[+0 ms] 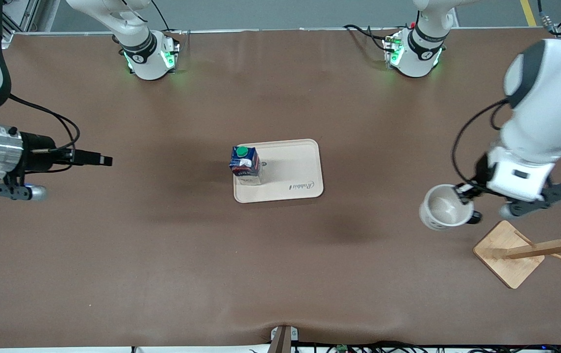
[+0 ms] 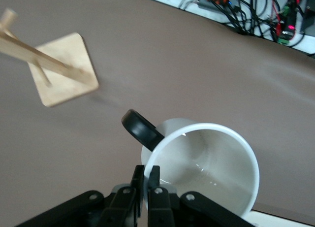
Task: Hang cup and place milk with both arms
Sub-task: 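Carry the mug to the wooden stand while the right gripper reaches the milk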
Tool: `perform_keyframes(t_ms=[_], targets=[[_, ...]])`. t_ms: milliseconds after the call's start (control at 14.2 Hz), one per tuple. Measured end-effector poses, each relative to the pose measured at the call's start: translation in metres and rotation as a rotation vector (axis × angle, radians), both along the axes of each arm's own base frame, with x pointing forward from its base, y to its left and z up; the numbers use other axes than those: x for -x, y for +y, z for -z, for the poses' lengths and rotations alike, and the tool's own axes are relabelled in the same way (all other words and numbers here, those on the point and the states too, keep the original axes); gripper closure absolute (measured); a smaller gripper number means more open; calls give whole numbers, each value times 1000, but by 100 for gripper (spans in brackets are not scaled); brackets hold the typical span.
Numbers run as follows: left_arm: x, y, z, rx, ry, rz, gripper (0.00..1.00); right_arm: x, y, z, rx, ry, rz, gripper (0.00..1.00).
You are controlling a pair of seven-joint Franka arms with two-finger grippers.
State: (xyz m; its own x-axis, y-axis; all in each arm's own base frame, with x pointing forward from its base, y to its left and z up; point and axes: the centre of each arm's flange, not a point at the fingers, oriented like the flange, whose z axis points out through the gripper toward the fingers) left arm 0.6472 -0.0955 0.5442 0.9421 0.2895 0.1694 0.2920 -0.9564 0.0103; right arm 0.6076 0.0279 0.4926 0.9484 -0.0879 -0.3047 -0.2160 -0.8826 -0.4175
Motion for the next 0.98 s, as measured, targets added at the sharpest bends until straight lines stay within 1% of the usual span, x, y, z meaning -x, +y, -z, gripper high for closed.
perform_keyframes(t_ms=[141, 281, 422, 562, 703, 773, 843, 984], targets=[[-4, 29, -3, -19, -1, 78, 93, -2, 17, 4, -1, 16, 29, 0], [-6, 49, -2, -32, 7, 128, 93, -4, 47, 8, 33, 51, 134, 0], [-9, 65, 4, -43, 21, 197, 93, 1, 102, 20, 73, 82, 206, 0], [-13, 75, 11, -51, 26, 279, 93, 16, 167, 33, 108, 87, 215, 0], [-18, 85, 16, -66, 18, 389, 93, 34, 221, 48, 178, 71, 246, 0], [-19, 95, 17, -77, 16, 440, 93, 45, 244, 55, 208, 76, 271, 0], [-20, 106, 17, -87, 16, 479, 93, 56, 267, 58, 227, 81, 294, 0], [-20, 127, 12, -107, 12, 556, 93, 72, 298, 63, 252, 70, 310, 0]])
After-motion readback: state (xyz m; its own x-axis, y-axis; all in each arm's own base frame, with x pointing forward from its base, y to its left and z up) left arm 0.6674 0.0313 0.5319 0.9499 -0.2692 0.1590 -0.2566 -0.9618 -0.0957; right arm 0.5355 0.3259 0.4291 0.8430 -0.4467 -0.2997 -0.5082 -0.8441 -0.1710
